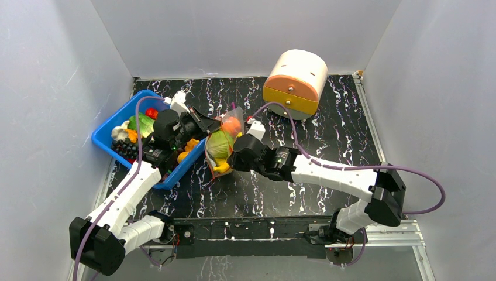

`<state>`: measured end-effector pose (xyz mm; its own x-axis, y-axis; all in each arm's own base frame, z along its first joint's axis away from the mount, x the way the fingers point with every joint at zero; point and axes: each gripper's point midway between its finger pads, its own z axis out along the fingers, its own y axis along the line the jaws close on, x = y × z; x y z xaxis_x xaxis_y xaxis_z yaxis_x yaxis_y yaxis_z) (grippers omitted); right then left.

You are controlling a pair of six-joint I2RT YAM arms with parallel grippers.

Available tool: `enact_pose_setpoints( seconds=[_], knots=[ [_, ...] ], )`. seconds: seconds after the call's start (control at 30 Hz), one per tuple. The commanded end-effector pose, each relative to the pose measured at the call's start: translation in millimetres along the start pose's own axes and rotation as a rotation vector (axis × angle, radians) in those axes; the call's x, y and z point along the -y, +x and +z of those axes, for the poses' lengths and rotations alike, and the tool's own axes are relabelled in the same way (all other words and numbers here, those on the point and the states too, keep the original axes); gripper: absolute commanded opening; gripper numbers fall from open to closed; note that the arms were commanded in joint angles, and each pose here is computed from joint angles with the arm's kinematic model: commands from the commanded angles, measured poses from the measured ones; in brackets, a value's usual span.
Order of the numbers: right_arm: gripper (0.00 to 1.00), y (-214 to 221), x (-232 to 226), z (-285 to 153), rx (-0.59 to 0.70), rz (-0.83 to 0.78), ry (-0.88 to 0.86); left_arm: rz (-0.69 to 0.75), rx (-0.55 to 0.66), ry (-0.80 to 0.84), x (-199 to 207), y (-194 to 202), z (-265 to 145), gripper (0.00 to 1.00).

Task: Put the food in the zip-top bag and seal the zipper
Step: Adjust the zipper food storage bag at the center of the board.

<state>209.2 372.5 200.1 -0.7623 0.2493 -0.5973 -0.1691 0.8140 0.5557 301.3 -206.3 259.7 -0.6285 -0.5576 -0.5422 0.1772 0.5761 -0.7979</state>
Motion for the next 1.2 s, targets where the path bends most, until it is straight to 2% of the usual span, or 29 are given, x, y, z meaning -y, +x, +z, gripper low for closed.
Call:
enact_pose_setpoints(
  seconds=[0.0,0.17,0.3,0.37,0.47,0.57,0.63,0.73,0.8,0.87,0.97,1.07,1.17],
  knots=[
    [0.02,-17,-3,-10,0.058,0.012,-0.002,0.0,0.039,0.061,19,-10,-6,0.0],
    [0.0,-49,-20,-43,0.114,-0.117,-0.046,0.012,0.013,0.092,38,-13,-18,0.0],
    [0.0,-26,-29,-45,0.026,-0.162,-0.161,0.03,-0.012,0.067,32,-5,-28,0.05],
    [0.0,-19,-25,-45,0.0,-0.179,-0.163,0.013,-0.016,0.051,26,0,-33,0.09],
    [0.0,-29,-31,-56,0.01,-0.226,-0.191,0.017,-0.017,0.062,28,4,-42,0.11],
    [0.0,-44,-37,-71,0.023,-0.281,-0.242,0.05,-0.012,0.08,37,1,-52,0.08],
    [0.0,-48,-34,-77,0.035,-0.322,-0.262,0.068,-0.021,0.069,40,0,-58,0.09],
    [0.0,-50,-22,-82,0.012,-0.375,-0.284,0.107,-0.045,0.065,39,5,-65,0.17],
    [0.0,-53,-18,-88,0.006,-0.404,-0.311,0.151,-0.05,0.087,40,8,-69,0.31],
    [0.0,-56,-19,-96,0.008,-0.445,-0.343,0.225,-0.045,0.144,45,12,-74,0.43],
    [0.0,-57,-18,-104,-0.01,-0.516,-0.376,0.427,-0.034,0.285,57,20,-86,0.53],
    [0.0,-57,-8,-105,-0.045,-0.573,-0.372,0.719,-0.025,0.418,64,32,-105,0.57],
    [0.0,-58,2,-101,-0.091,-0.585,-0.361,0.958,0.016,0.451,60,34,-120,0.59]
  ],
)
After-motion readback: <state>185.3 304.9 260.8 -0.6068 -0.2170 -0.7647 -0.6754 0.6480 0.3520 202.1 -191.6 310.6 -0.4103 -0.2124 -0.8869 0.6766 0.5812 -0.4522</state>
